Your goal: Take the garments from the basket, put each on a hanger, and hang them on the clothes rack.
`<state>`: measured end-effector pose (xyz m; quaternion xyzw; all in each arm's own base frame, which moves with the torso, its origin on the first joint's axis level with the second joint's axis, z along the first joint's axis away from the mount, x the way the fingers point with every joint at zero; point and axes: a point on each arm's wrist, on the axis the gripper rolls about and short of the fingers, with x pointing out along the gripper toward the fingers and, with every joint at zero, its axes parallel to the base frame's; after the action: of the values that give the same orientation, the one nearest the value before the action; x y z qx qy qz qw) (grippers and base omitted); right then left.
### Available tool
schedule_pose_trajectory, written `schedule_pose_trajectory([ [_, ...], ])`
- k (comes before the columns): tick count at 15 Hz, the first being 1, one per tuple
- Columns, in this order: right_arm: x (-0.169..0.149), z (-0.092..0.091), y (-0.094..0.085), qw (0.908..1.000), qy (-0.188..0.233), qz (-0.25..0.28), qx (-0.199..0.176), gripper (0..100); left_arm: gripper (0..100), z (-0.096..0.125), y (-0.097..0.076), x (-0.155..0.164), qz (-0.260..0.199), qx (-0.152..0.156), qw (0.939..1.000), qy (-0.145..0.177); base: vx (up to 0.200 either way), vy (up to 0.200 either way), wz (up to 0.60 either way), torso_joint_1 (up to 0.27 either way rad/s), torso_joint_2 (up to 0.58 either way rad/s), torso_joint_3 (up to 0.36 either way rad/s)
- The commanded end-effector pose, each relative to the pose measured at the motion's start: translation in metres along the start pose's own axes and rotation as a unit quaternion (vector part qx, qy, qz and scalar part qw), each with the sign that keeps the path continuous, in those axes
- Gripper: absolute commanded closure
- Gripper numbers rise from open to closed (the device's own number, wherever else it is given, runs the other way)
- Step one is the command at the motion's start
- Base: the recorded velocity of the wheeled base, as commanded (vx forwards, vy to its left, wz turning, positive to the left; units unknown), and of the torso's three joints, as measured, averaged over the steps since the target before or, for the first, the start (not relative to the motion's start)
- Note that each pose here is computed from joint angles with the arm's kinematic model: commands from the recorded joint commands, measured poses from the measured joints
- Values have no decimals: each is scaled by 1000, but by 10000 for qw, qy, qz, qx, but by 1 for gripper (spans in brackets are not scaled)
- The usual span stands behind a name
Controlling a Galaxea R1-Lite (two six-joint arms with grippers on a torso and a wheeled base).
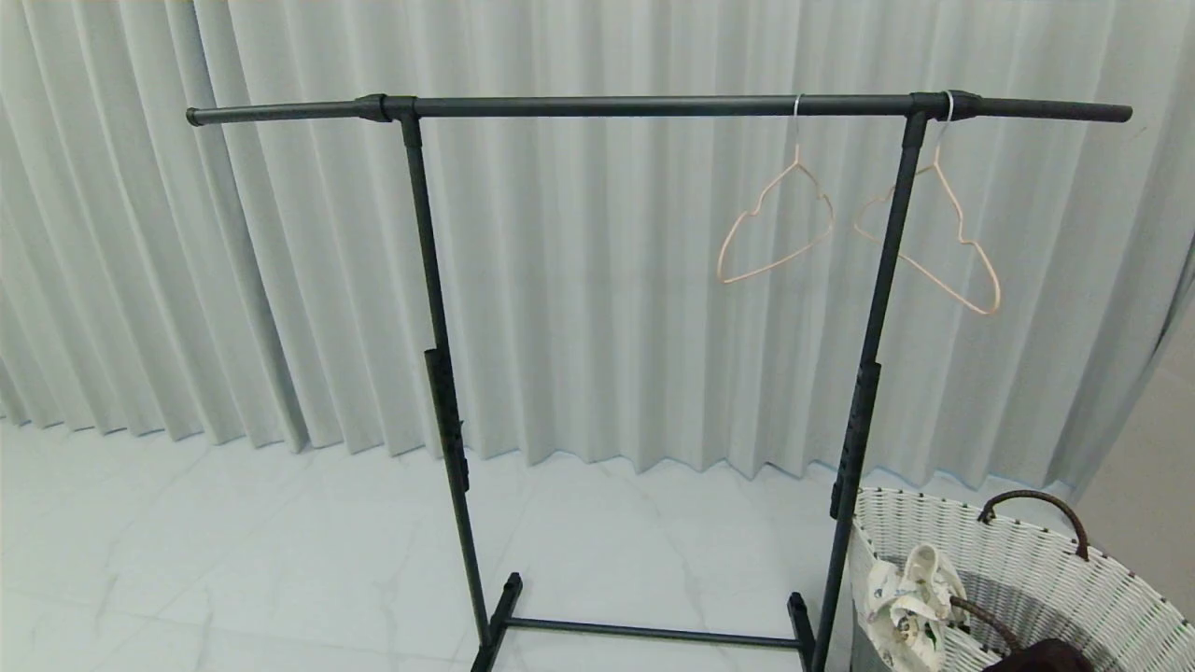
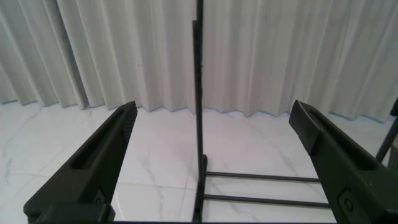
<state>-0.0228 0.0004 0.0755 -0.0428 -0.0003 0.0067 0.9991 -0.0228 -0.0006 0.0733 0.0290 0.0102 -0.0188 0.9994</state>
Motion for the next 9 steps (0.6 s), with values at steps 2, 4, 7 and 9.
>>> schedule_pose_trajectory([
  [2, 0, 0, 0, 10000, 7, 3, 6, 0, 0, 0, 0, 0, 1, 0, 10000, 0, 0, 0, 0, 0, 0, 0],
  [4, 0, 0, 0, 10000, 7, 3, 29, 0, 0, 0, 0, 0, 1, 0, 10000, 0, 0, 0, 0, 0, 0, 0],
  [7, 0, 0, 0, 10000, 7, 3, 37, 0, 0, 0, 0, 0, 1, -8, 10000, 0, 0, 0, 0, 0, 0, 0],
  [9, 0, 0, 0, 10000, 7, 3, 60, 0, 0, 0, 0, 0, 1, -8, 10000, 0, 200, 0, 0, 2, 2, 0],
])
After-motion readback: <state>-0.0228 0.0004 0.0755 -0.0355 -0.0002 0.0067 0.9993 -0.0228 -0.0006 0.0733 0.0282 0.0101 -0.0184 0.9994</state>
